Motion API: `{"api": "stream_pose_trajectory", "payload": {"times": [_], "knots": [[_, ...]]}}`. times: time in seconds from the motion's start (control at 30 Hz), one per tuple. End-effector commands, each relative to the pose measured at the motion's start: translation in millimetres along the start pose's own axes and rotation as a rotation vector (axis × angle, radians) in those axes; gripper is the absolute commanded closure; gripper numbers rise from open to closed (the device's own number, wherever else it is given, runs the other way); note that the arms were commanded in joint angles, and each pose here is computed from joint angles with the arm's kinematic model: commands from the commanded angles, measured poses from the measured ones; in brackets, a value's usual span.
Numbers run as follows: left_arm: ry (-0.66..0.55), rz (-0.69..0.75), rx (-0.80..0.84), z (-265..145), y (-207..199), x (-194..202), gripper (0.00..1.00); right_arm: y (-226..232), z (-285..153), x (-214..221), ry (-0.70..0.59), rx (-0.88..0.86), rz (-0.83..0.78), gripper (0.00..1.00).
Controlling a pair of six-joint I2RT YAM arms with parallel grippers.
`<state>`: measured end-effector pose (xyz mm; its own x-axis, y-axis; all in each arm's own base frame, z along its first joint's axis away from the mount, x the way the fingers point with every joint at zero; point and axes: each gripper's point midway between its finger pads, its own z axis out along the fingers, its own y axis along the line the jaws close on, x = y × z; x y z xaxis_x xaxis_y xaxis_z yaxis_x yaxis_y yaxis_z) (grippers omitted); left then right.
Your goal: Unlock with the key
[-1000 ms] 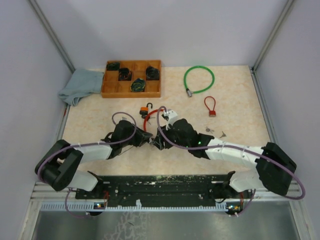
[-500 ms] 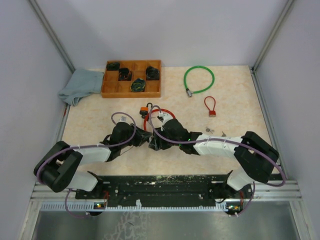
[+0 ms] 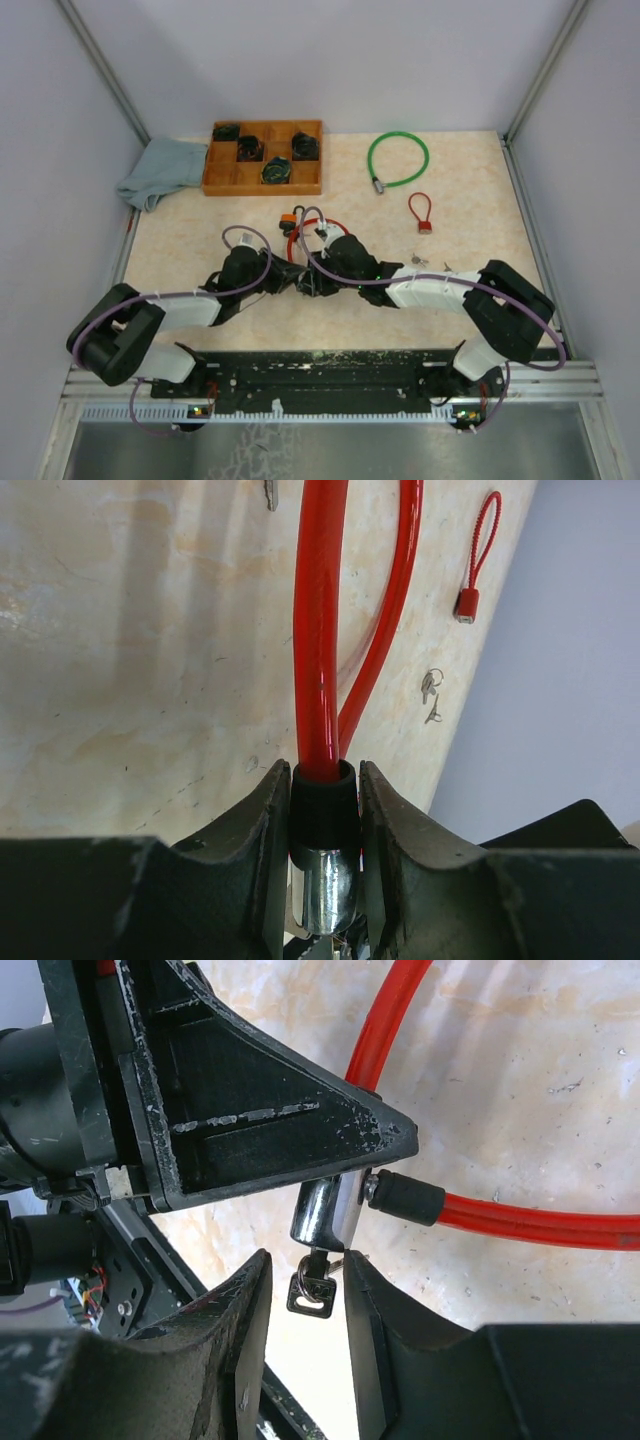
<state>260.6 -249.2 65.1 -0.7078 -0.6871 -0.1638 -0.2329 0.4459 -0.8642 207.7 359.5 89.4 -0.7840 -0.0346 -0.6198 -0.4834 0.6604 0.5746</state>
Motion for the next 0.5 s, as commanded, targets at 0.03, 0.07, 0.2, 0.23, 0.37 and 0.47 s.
{"api": "stream_pose_trajectory", "payload": {"times": [0.03,0.07,0.2,0.23,0.37,0.47], "knots": [[0.003,0.012,0.086,-6.6,-19.8,-0.8,1.0,10.0,1.6,-17.1,-0.042,-0.045,0.005,0.65],[0.004,0.012,0.087,-6.8,-20.1,-0.7,1.0,10.0,1.4,-15.7,-0.033,-0.043,0.005,0.65],[0.007,0.004,0.085,-7.0,-19.6,0.0,1.0,6.2,1.8,-10.8,-0.01,-0.03,-0.001,0.65],[0.007,0.002,0.086,-7.2,-19.8,0.1,1.0,6.3,2.0,-10.1,-0.005,-0.033,0.001,0.65],[0.009,-0.01,0.088,-9.2,-19.4,0.9,1.0,4.9,2.9,-10.9,0.001,-0.026,-0.005,0.65],[0.007,-0.014,0.096,-10.7,-21.6,0.6,1.0,2.4,5.2,-9.6,0.007,-0.02,-0.011,0.65]]}}
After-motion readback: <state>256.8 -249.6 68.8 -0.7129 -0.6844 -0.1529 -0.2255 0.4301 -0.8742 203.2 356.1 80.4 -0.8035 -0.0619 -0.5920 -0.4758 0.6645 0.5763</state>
